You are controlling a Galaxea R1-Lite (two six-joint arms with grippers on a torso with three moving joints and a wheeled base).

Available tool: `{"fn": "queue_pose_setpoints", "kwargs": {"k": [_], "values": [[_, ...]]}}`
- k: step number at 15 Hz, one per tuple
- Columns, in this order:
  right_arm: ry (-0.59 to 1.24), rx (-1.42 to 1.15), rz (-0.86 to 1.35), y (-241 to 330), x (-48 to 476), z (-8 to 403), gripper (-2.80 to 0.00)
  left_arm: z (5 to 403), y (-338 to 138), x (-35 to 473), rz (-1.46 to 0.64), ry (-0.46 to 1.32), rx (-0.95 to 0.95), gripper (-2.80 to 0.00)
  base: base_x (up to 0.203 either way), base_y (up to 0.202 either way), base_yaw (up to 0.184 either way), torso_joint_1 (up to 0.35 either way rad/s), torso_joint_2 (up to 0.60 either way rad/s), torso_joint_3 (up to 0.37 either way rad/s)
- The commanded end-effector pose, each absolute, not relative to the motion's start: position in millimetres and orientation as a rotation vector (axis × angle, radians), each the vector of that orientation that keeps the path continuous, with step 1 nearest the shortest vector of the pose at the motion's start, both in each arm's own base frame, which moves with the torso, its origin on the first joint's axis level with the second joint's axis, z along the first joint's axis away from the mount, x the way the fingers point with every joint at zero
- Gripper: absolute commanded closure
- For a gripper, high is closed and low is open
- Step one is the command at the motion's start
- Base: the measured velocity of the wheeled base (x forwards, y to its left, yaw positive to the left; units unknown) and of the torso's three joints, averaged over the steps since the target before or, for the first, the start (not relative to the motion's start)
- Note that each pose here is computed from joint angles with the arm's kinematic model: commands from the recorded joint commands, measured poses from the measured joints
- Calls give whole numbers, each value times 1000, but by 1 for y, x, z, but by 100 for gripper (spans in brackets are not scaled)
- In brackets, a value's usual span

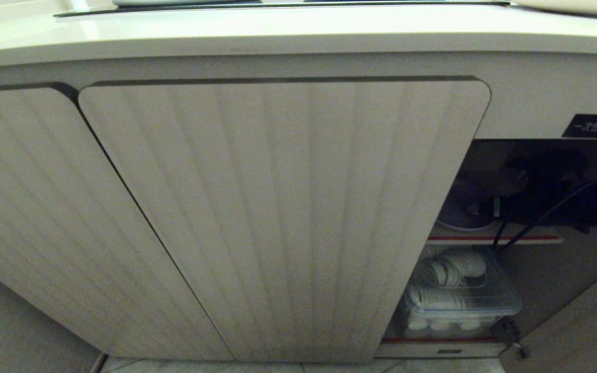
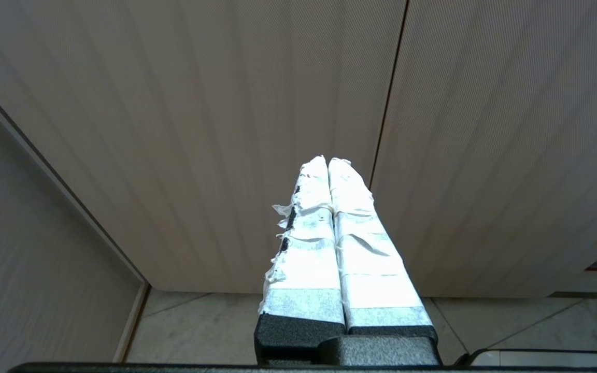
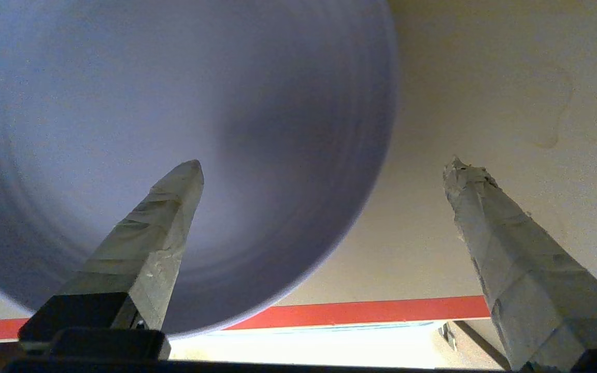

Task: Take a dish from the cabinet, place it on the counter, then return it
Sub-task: Take the plate from the cabinet

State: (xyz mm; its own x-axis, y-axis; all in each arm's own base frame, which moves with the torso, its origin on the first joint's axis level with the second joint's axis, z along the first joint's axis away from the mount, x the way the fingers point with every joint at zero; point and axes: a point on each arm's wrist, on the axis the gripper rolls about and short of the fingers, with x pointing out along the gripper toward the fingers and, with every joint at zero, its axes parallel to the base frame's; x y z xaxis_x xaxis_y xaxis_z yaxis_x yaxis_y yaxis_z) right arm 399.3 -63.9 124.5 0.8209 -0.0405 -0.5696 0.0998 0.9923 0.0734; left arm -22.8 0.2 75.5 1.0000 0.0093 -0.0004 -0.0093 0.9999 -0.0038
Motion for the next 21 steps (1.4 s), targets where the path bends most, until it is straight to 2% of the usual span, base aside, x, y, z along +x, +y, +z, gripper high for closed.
{"fn": "queue_pose_setpoints", "kwargs": {"k": [1, 21], "values": [[612, 104, -76, -65, 400, 121, -280, 75, 0, -23, 11, 0, -5, 0, 0, 0, 0, 0, 0, 0], [614, 94, -76, -67, 412, 110, -280, 75, 0, -23, 10, 0, -5, 0, 0, 0, 0, 0, 0, 0]]}}
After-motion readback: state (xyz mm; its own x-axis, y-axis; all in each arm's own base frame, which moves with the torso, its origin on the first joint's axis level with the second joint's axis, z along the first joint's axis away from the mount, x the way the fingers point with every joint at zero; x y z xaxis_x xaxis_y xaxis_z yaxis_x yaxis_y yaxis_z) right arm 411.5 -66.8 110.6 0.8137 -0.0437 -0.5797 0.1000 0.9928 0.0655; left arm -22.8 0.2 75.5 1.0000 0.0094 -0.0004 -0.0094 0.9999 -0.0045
